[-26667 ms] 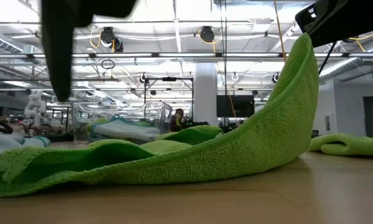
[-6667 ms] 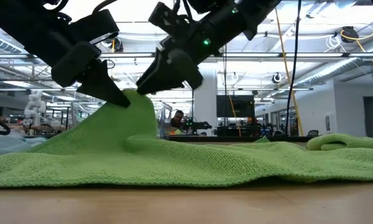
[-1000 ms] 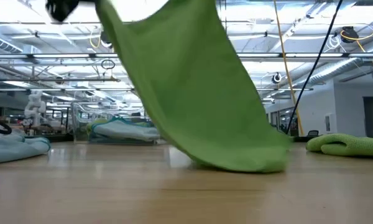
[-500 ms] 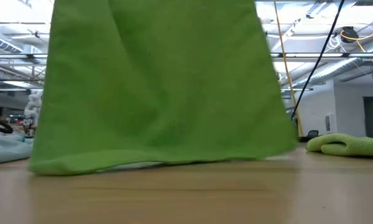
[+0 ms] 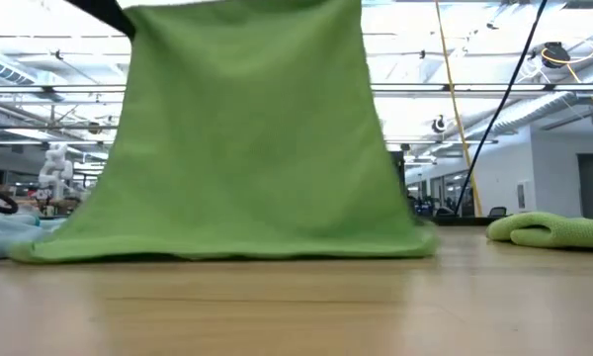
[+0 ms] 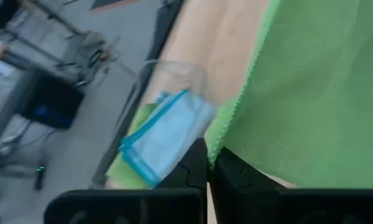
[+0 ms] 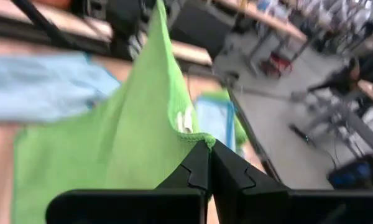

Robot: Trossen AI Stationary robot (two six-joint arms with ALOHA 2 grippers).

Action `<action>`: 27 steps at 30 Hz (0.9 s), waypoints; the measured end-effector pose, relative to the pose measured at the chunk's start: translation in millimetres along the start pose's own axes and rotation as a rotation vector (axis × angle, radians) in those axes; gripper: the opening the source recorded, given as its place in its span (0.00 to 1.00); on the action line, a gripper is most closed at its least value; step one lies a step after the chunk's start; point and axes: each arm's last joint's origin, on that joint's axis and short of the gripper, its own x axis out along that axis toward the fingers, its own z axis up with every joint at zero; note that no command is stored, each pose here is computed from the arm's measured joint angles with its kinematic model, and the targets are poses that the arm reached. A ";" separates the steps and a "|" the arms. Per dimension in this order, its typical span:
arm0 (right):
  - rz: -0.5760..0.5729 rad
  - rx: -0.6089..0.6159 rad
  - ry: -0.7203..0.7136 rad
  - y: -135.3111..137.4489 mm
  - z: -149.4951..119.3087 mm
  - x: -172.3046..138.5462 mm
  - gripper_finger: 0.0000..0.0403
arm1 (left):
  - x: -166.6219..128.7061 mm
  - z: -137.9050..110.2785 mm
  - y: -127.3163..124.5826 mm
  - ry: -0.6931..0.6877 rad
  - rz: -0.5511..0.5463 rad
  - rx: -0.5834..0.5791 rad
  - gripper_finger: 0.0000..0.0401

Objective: Fold microfiber towels
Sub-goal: Fold the top green microfiber cloth

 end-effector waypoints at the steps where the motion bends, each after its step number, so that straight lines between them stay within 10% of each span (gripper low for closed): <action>1: -0.012 -0.003 0.028 -4.6 -2.8 4.2 0.00 | 5.0 -1.3 1.1 0.015 0.019 0.005 0.01; 14: 0.144 0.185 -0.090 35.1 5.7 -28.2 0.00 | -8.5 12.7 -40.6 -0.078 -0.534 -0.042 0.01; 27: 0.195 0.180 -0.385 66.7 32.1 -95.9 0.00 | -69.5 27.1 -64.4 -0.483 -0.724 0.167 0.01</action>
